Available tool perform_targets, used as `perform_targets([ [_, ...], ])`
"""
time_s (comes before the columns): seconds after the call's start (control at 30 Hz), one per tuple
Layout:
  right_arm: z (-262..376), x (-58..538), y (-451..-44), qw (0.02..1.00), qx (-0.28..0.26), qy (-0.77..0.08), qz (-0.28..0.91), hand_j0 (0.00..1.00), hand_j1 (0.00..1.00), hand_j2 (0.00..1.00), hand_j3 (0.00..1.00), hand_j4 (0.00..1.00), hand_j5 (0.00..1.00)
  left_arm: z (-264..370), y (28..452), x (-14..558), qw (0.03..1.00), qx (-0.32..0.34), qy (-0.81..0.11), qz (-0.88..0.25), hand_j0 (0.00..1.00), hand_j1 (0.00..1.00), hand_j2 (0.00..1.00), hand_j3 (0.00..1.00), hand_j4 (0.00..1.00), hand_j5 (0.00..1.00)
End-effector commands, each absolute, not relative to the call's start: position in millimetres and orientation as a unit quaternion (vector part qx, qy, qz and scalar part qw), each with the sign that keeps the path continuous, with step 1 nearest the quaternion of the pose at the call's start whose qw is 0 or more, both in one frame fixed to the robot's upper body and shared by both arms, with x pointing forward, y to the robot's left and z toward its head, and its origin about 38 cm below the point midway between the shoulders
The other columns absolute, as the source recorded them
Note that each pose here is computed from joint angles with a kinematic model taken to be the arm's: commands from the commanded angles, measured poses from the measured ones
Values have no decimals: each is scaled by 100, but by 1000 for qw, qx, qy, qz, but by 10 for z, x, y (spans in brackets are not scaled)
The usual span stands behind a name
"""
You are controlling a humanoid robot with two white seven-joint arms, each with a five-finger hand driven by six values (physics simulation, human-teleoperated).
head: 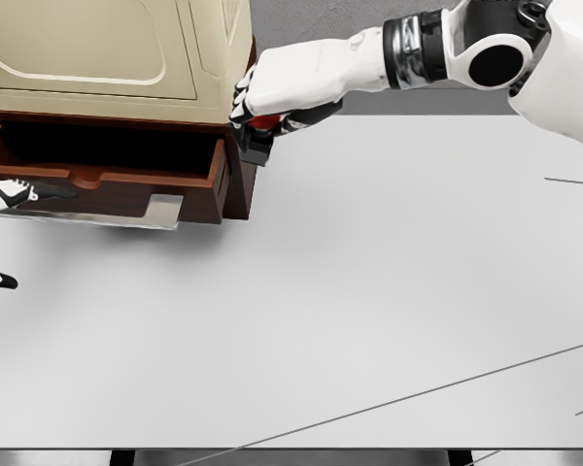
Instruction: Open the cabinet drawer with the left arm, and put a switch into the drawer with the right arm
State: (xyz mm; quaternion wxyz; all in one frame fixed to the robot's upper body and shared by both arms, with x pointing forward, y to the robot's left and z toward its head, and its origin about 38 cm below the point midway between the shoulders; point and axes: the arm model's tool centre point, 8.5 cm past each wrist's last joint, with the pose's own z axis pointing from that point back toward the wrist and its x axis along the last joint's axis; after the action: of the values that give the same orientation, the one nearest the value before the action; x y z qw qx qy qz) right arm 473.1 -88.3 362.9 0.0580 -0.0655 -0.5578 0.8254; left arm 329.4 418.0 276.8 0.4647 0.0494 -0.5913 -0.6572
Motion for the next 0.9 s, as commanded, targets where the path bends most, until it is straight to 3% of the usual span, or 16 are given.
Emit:
perform_targets([
  [0.0, 3640, 4729, -879, 59, -64, -560, 824, 51, 51, 51, 51, 51, 51, 2786, 4188, 3293, 466, 50, -593, -655, 100, 100, 100, 100, 100, 100],
  [0.87, 3709, 4564, -765, 29, -53, -568, 821, 51, 51, 51, 51, 51, 51, 2629, 4195, 3212, 483, 32, -581, -655, 100, 100, 100, 100, 100, 100],
])
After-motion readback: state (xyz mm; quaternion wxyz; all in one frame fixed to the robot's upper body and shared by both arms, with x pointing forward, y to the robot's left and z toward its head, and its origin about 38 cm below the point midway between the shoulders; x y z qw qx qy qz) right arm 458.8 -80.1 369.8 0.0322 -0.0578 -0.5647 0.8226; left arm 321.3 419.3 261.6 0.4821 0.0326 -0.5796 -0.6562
